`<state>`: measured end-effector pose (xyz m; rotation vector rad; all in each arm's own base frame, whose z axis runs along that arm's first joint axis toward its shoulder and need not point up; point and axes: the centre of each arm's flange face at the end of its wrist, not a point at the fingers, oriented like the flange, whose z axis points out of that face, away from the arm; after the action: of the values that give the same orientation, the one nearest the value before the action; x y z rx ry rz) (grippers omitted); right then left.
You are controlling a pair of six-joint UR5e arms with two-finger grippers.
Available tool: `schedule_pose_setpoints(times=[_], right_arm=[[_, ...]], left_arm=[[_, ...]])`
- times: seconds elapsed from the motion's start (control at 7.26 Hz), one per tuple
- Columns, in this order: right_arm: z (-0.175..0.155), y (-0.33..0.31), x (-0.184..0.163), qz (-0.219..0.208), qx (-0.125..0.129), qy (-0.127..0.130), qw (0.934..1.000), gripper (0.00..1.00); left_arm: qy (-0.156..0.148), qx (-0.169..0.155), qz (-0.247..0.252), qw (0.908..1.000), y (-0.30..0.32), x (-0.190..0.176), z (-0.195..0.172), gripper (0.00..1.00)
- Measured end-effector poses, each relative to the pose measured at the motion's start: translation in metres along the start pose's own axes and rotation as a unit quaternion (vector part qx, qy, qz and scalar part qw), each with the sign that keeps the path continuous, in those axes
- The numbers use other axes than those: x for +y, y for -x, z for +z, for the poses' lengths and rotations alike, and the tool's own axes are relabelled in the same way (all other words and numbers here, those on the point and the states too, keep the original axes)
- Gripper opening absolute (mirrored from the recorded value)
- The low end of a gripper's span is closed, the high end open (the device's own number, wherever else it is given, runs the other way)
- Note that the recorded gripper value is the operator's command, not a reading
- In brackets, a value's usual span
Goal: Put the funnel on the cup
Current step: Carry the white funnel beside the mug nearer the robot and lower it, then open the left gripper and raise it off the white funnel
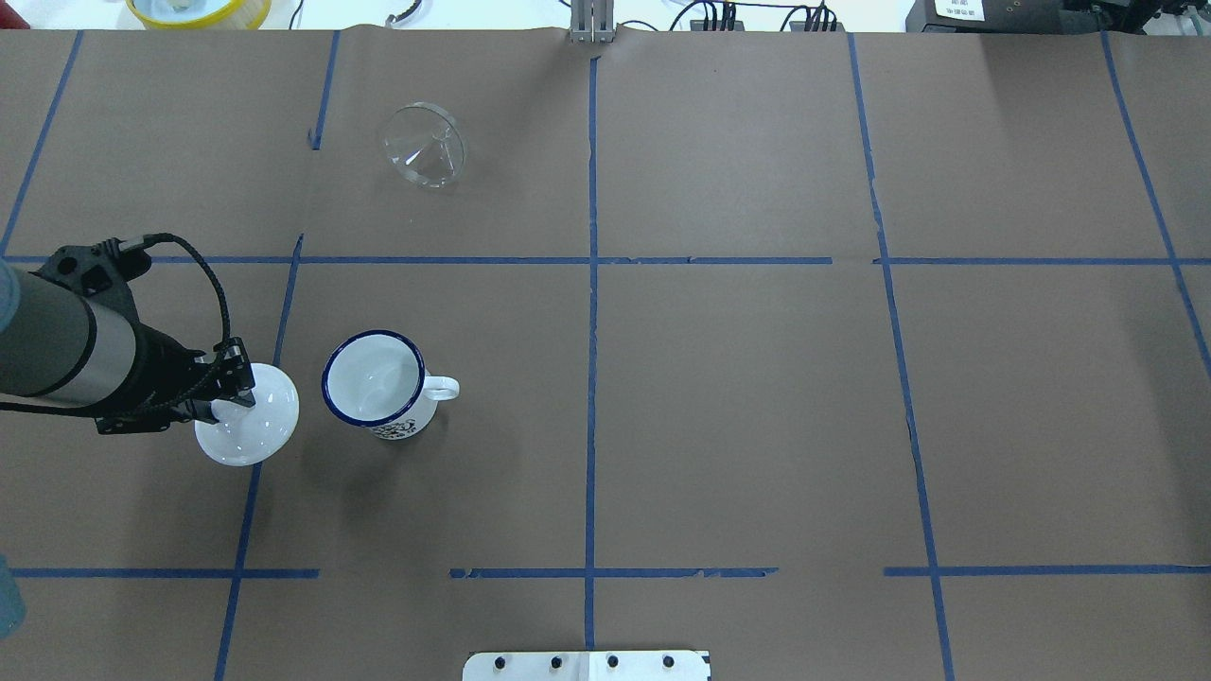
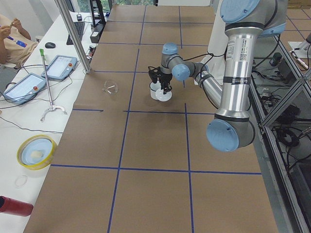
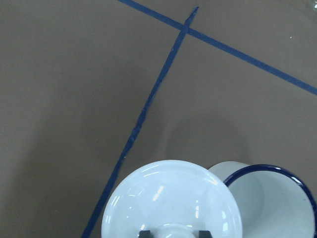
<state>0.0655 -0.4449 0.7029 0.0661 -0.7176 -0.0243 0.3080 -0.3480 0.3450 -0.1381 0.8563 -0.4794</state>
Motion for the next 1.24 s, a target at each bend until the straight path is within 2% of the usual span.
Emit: schedule_pose_setpoints(times=[0.28, 0.69, 1.1, 1.24], right_arm=[[0.000, 0.000, 0.000, 0.000, 0.000, 0.000, 1.0000, 1.00], [0.000, 0.000, 0.000, 0.000, 0.000, 0.000, 1.0000, 1.00], [0.000, 0.000, 0.000, 0.000, 0.000, 0.000, 1.0000, 1.00], [0.000, 0.000, 0.000, 0.000, 0.000, 0.000, 1.0000, 1.00]], left_arm=[[0.029, -0.012, -0.028, 0.9991, 0.011, 0.021, 0.040, 0.00], [0.025, -0.032, -0.034, 0.9986, 0.008, 0.030, 0.075, 0.00], [0.023, -0.037, -0.033, 0.9985, 0.005, 0.028, 0.088, 0.00], [0.023, -0.037, -0.032, 0.9985, 0.006, 0.027, 0.090, 0.05]])
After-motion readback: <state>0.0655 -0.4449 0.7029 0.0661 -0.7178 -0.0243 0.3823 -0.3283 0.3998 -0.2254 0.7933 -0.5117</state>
